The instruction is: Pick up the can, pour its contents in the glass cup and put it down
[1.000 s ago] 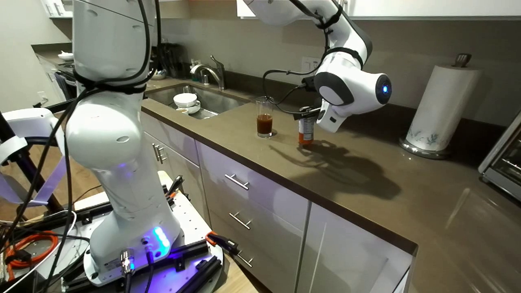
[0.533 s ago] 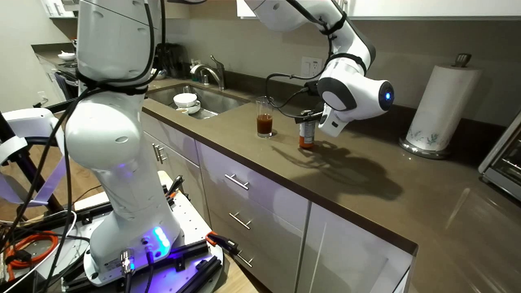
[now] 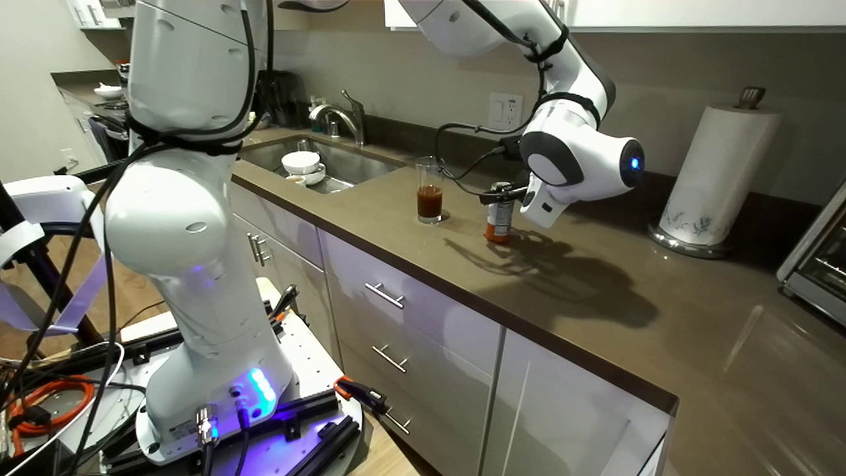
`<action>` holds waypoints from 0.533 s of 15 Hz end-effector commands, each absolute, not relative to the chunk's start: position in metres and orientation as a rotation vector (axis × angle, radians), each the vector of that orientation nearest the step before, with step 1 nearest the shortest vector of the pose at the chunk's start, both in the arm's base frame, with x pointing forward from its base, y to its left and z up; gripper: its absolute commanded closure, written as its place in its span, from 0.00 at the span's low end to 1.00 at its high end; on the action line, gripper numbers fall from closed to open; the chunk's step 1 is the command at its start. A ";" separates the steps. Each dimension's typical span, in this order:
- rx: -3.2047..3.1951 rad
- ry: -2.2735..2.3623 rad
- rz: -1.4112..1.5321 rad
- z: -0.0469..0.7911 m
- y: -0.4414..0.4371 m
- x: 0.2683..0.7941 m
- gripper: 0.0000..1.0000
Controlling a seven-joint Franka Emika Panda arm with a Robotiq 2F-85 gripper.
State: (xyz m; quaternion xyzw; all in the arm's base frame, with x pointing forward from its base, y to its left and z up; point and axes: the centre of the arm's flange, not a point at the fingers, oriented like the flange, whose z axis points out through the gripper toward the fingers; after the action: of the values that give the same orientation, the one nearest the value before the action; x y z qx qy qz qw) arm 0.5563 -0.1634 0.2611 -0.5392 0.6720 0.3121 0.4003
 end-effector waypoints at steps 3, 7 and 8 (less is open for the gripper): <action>-1.362 1.701 0.775 0.267 -0.174 0.555 0.00; -1.367 1.717 0.742 0.277 -0.183 0.547 0.00; -1.371 1.718 0.731 0.281 -0.185 0.545 0.00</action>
State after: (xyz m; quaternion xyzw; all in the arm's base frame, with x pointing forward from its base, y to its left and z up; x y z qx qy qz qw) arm 0.5519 -0.1787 0.2645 -0.5355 0.6802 0.3019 0.3994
